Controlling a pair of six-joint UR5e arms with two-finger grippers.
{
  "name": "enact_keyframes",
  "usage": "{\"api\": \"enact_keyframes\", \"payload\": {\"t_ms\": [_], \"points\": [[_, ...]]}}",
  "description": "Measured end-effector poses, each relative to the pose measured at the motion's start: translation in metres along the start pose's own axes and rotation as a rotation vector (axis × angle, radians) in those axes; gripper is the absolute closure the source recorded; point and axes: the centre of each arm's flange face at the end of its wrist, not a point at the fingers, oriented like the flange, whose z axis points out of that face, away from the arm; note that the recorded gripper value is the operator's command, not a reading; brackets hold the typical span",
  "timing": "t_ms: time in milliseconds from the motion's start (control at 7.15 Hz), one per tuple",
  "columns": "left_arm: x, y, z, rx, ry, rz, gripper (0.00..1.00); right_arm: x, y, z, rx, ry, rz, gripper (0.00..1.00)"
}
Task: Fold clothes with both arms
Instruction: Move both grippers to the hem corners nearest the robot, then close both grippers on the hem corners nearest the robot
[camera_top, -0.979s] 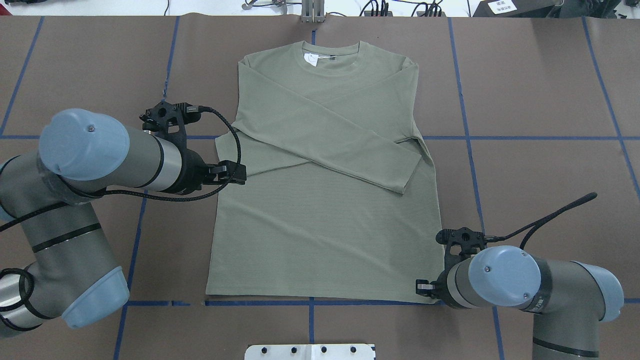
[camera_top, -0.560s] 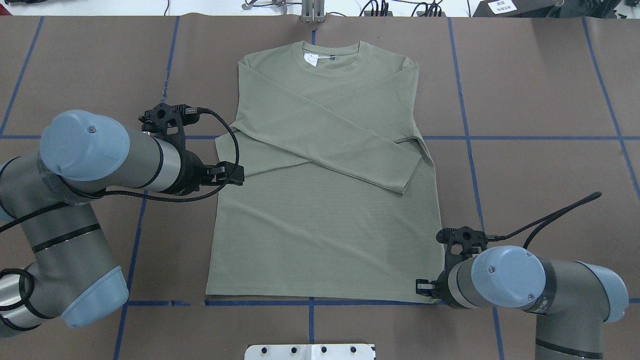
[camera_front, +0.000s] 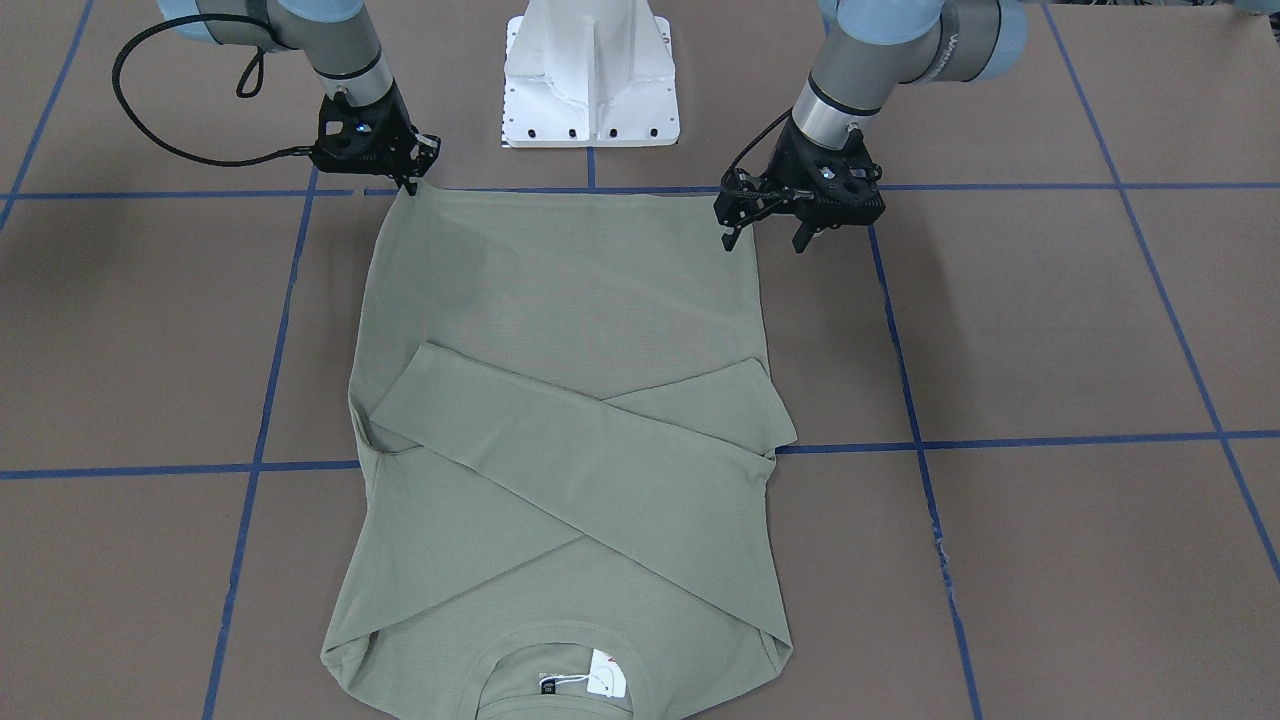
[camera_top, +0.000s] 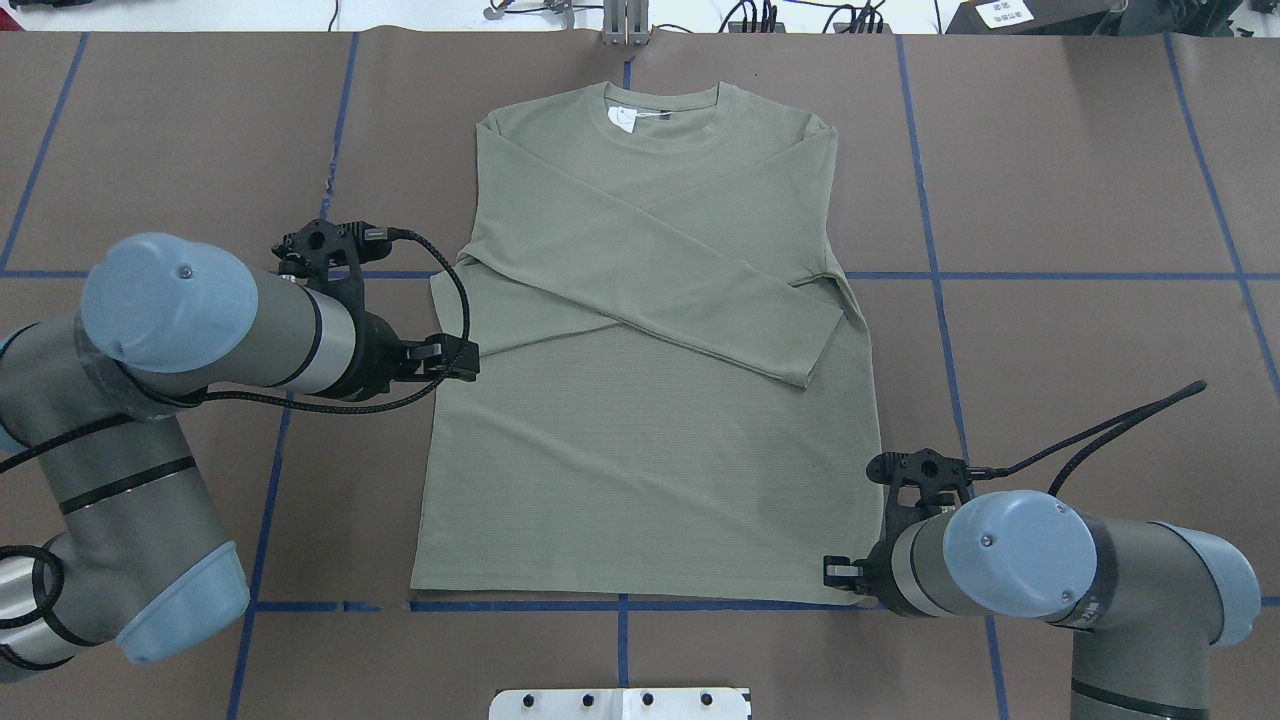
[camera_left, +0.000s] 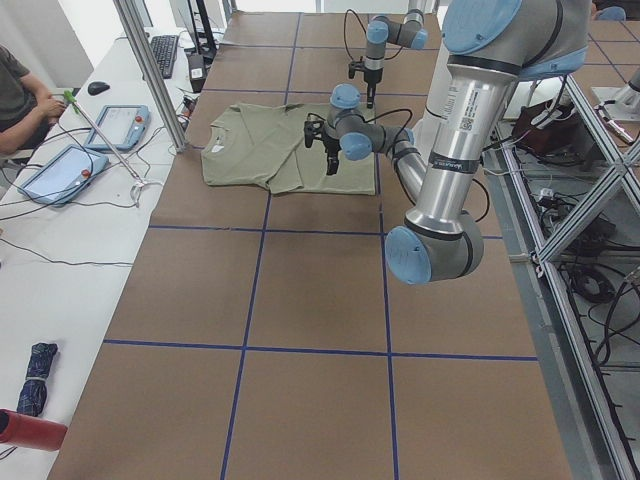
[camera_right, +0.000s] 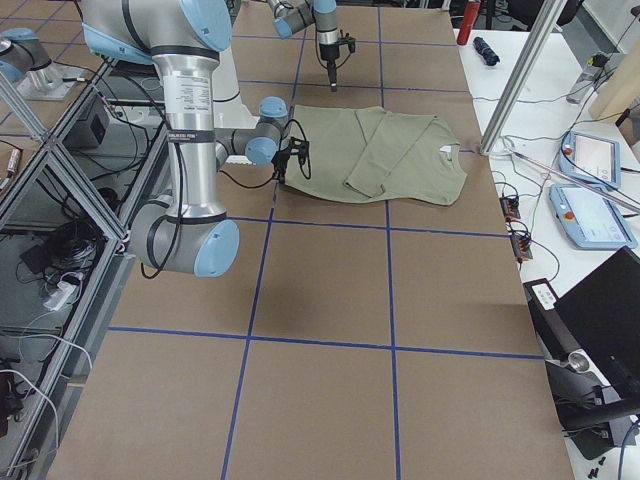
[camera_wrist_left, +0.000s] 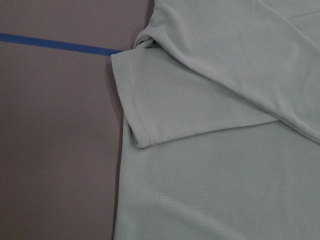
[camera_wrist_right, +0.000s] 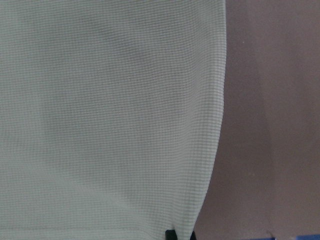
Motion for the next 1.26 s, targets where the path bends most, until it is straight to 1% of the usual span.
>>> {"api": "enact_keyframes", "payload": {"t_ms": [140,280,420,560,699,979,1259], "points": [[0.002,0.031,0.016,-0.029,-0.016,-0.030,0.03,-0.001,-0.004,-0.005,0.006,-0.009,0.004,1.00],[0.006,0.063,0.032,-0.050,-0.036,-0.052,0.03,-0.002,-0.006,-0.008,0.011,-0.016,0.007,1.00],[0.006,0.092,0.048,-0.056,-0.058,-0.059,0.05,-0.003,-0.008,-0.010,0.014,-0.019,0.009,1.00],[0.004,0.110,0.058,-0.054,-0.076,-0.060,0.06,-0.003,-0.009,-0.011,0.015,-0.021,0.010,1.00],[0.000,0.118,0.063,-0.052,-0.090,-0.064,0.07,-0.003,-0.009,-0.012,0.014,-0.023,0.010,1.00],[-0.014,0.122,0.071,-0.048,-0.120,-0.067,0.14,-0.004,-0.009,-0.013,0.012,-0.025,0.011,1.00],[-0.022,0.122,0.074,-0.047,-0.141,-0.069,0.22,-0.004,-0.009,-0.013,0.011,-0.025,0.011,1.00]]}}
